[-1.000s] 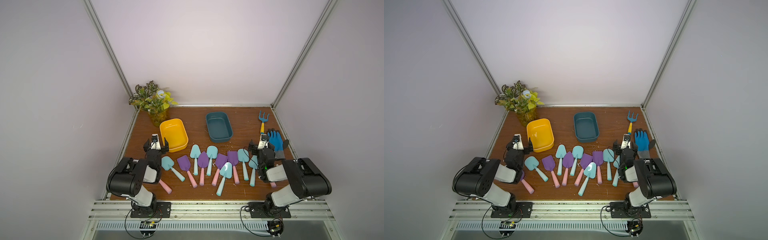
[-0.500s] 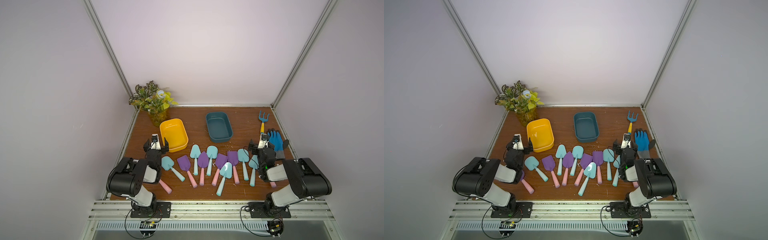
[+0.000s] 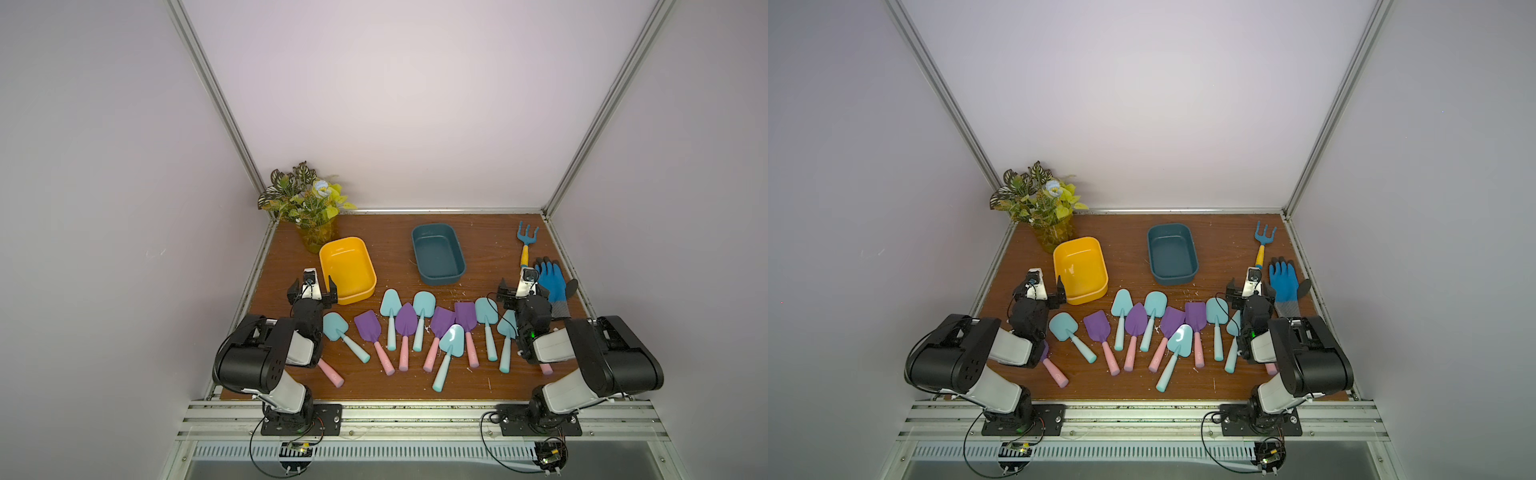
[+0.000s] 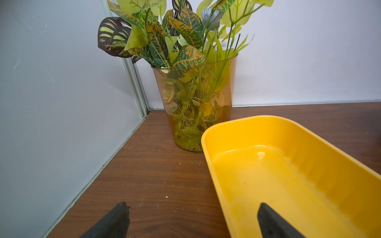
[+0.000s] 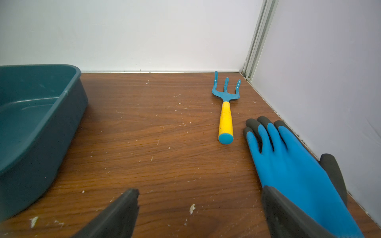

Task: Sort the small shovels by color and place them into the storage box
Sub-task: Move the storage box to the center of the board.

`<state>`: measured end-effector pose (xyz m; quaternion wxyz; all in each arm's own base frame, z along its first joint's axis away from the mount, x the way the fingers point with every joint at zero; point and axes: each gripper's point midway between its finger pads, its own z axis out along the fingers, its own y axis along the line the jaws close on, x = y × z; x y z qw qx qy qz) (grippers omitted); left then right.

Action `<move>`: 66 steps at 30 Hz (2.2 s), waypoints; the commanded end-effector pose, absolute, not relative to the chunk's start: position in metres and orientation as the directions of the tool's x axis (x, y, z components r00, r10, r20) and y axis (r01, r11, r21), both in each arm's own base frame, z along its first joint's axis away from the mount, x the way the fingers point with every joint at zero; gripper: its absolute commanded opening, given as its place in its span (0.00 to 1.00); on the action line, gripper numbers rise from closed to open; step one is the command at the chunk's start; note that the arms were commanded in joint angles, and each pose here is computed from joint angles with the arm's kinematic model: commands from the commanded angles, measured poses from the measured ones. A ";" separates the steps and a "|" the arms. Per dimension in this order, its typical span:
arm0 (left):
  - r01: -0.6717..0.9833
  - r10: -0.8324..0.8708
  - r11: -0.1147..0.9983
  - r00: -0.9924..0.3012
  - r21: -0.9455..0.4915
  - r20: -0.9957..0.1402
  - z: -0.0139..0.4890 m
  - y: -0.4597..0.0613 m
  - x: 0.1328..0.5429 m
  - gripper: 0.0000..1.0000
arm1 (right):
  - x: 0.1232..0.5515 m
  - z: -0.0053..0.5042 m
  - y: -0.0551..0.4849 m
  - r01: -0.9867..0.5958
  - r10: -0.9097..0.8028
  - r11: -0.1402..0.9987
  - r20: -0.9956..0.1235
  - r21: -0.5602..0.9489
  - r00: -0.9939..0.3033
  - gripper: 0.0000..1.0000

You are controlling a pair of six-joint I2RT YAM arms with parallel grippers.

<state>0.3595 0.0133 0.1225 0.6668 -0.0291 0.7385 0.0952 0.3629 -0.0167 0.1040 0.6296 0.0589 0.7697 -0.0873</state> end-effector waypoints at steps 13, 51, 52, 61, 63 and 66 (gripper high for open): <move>-0.271 0.048 0.962 0.015 0.042 -0.999 0.231 -0.011 0.348 0.94 | 0.388 0.248 0.006 0.148 0.057 0.988 -0.991 0.039 -0.121 0.99; -0.282 -0.170 0.959 -0.644 0.025 -0.746 0.153 -0.053 0.438 0.81 | 0.446 0.198 0.071 0.037 0.152 0.986 -0.798 0.160 -0.584 0.95; -0.297 -0.188 0.955 -0.651 0.019 -0.735 0.148 -0.045 0.436 0.81 | 0.448 0.195 0.075 0.031 0.146 0.987 -0.793 0.158 -0.592 0.94; -0.364 -0.252 0.931 -0.698 0.029 -0.671 0.108 -0.002 0.416 0.82 | 0.466 0.172 0.096 0.000 0.095 0.992 -0.759 0.124 -0.644 0.94; -0.365 -0.261 0.931 -0.705 0.021 -0.660 0.101 0.000 0.416 0.82 | 0.471 0.170 0.100 -0.004 0.087 0.993 -0.752 0.118 -0.653 0.94; -0.361 -0.270 0.933 -0.717 0.011 -0.643 0.090 0.001 0.418 0.81 | 0.477 0.169 0.106 -0.013 0.075 0.994 -0.745 0.111 -0.662 0.94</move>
